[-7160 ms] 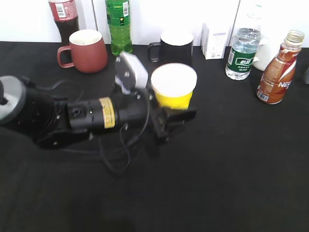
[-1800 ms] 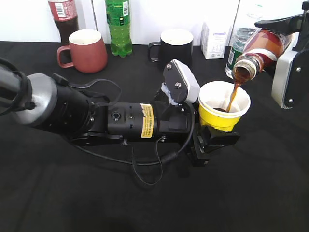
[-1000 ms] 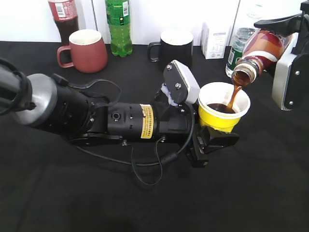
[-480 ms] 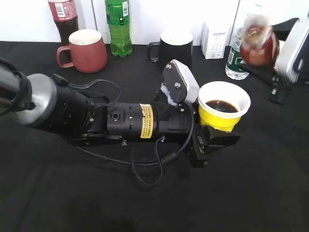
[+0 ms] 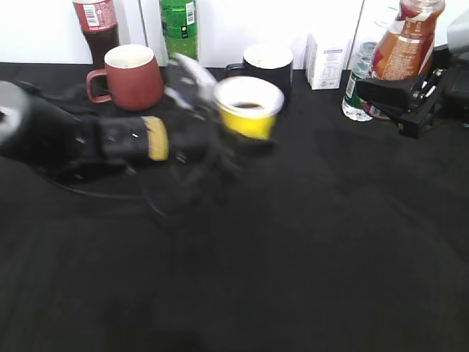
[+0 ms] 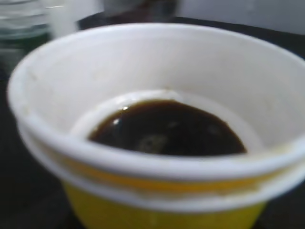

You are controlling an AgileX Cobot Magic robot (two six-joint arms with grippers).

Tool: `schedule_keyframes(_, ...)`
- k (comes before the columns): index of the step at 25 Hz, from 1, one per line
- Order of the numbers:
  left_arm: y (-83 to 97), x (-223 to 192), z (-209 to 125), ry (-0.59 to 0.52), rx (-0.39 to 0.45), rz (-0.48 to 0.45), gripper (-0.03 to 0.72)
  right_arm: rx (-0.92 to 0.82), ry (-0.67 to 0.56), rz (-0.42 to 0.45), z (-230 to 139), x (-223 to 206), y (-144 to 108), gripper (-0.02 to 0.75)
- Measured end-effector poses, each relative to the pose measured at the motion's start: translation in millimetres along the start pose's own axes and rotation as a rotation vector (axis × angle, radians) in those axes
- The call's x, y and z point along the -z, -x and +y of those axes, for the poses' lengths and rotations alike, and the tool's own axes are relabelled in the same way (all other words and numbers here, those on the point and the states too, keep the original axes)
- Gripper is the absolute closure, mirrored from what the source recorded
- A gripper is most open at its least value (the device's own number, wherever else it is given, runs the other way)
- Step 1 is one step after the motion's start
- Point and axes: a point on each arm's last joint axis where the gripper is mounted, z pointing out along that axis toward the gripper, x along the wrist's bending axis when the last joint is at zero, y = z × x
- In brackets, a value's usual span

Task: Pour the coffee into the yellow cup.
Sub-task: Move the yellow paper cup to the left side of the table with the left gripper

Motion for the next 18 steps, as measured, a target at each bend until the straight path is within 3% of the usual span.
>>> schedule_keyframes(7, -55.2, 33, -19, -0.036, 0.057, 0.164, 0.24, -0.001, 0.001, 0.0, 0, 0, 0, 0.195)
schedule_keyframes(10, -67.2, 37, -33, -0.048, 0.075, 0.216, 0.24, -0.001, 0.001, 0.0, 0, 0, 0, 0.195)
schedule_keyframes(15, -79.1, 34, -50, 0.023, 0.073, 0.332, 0.241, -0.002, 0.001, 0.0, 0, 0, 0, 0.195)
schedule_keyframes(18, -84.2, 32, -62, 0.061, 0.134, 0.39, 0.241, -0.002, 0.001, 0.0, 0, 0, 0, 0.195)
